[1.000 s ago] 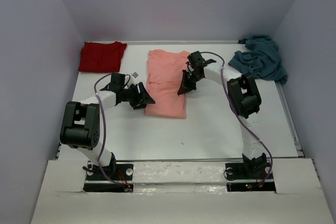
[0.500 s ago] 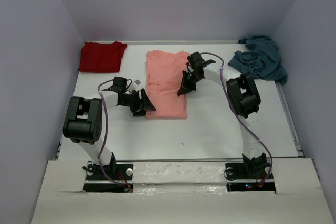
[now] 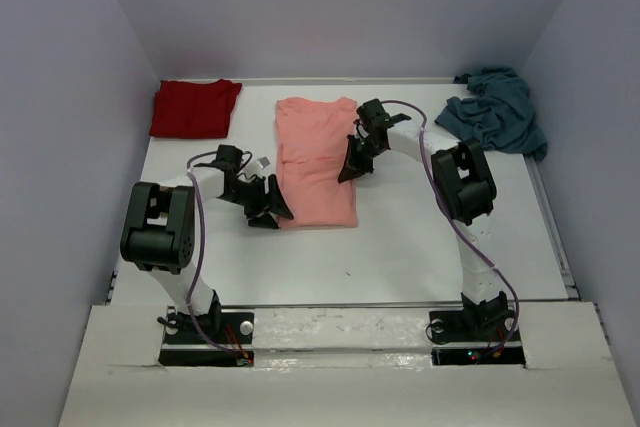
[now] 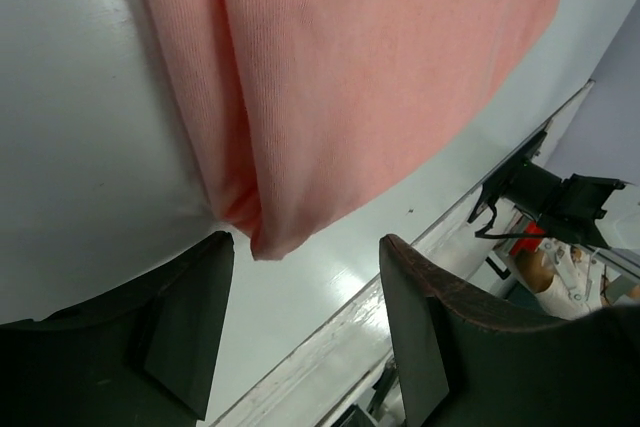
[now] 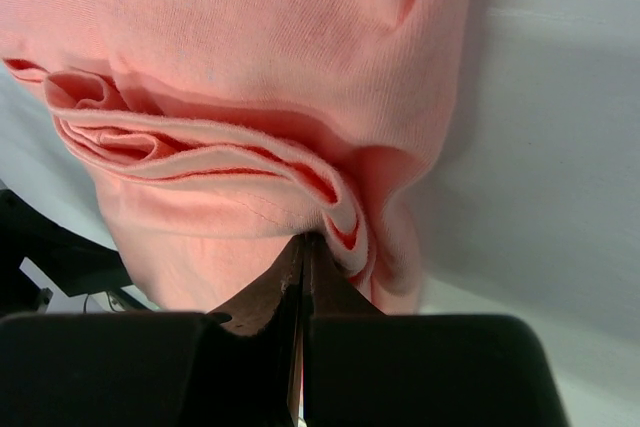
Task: Fold and stack the t-shirts
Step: Fold the tshirt
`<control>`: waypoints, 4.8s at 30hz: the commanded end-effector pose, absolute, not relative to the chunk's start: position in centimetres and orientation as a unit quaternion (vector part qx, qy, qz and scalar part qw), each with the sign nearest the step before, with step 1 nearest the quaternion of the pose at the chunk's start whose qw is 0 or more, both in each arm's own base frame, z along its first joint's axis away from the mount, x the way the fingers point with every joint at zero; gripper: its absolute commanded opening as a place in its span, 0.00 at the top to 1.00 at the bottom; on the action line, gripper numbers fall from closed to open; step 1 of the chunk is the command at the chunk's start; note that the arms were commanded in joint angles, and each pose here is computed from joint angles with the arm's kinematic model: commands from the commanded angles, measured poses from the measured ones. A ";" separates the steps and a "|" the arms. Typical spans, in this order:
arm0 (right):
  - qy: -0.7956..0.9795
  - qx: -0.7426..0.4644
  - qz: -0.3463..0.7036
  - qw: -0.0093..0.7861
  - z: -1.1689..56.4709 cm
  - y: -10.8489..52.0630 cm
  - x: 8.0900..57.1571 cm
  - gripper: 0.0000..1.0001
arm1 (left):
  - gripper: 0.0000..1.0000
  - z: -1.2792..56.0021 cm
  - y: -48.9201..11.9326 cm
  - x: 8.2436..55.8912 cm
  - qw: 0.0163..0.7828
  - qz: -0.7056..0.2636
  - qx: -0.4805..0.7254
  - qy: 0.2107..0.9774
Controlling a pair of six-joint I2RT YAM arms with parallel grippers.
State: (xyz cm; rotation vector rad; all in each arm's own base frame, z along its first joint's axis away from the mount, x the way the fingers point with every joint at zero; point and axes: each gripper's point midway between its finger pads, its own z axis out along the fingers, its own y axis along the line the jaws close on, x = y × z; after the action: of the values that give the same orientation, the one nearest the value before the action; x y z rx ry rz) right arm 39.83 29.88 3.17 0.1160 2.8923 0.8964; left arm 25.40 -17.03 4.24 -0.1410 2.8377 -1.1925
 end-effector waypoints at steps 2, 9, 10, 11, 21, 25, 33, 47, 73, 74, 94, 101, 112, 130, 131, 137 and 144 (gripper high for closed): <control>0.953 0.024 0.295 0.070 3.2 30.2 40.6 1.00 | 0.31 4.5 -15.9 24.7 0.008 -0.356 -0.024 0.934; 0.952 0.023 0.296 0.070 3.3 30.3 40.6 1.00 | 0.31 5.0 -15.4 25.2 0.020 -0.353 -0.026 0.935; 0.952 0.022 0.297 0.070 3.3 30.3 40.6 1.00 | 0.31 5.5 -15.6 25.6 0.029 -0.359 -0.026 0.932; 0.952 0.021 0.298 0.070 3.4 30.4 40.6 1.00 | 0.30 6.2 -15.8 26.0 0.039 -0.367 -0.028 0.929; 0.943 -0.017 0.320 0.090 7.5 30.8 40.8 0.53 | 0.28 6.1 -15.4 26.7 0.058 -0.356 -0.039 0.932; 0.941 -0.033 0.319 0.107 9.7 30.8 41.2 0.48 | 0.28 5.4 -15.6 26.3 0.050 -0.361 -0.043 0.930; 0.951 -0.026 0.299 0.079 11.9 28.9 37.8 0.48 | 0.27 4.5 -15.0 25.8 0.044 -0.346 -0.044 0.936; 0.930 0.085 0.356 0.024 9.9 25.0 28.8 0.48 | 0.24 4.2 -15.3 25.7 0.069 -0.361 -0.071 0.927; 0.930 0.100 0.354 0.019 1.5 28.1 27.4 0.59 | 0.24 3.5 -15.5 27.5 0.078 -0.361 -0.085 0.925; 0.931 0.102 0.351 0.018 1.3 28.1 27.4 0.71 | 0.24 3.5 -15.4 27.4 0.077 -0.359 -0.085 0.926; 0.941 0.093 0.325 0.024 1.7 27.8 28.3 1.00 | 0.29 3.1 -15.3 26.1 0.070 -0.359 -0.092 0.926; 0.941 0.093 0.325 0.021 1.5 27.8 28.2 1.00 | 0.58 1.8 -15.7 25.0 0.045 -0.372 -0.092 0.922; 0.947 0.085 0.310 0.016 2.2 27.2 27.8 1.00 | 0.77 2.3 -15.7 24.9 0.042 -0.373 -0.088 0.923; 0.950 0.048 0.305 0.041 10.0 25.5 25.7 1.00 | 0.76 11.2 -16.0 25.5 0.110 -0.387 -0.089 0.911; 0.950 0.047 0.307 0.043 10.3 25.5 25.7 1.00 | 0.76 11.7 -16.3 25.6 0.114 -0.391 -0.087 0.909; 0.951 0.039 0.303 0.043 10.8 25.5 25.8 1.00 | 0.57 11.9 -16.6 25.4 0.120 -0.389 -0.088 0.909; 0.953 0.034 0.297 0.038 9.6 25.7 26.3 1.00 | 0.20 8.8 -16.4 24.5 0.111 -0.379 -0.105 0.913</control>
State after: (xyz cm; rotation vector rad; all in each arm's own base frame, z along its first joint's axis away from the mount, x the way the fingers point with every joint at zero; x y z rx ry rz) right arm 25.64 25.18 9.03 0.1538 2.9410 0.9066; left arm 24.93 -16.29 9.48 -0.2917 2.6971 -1.1042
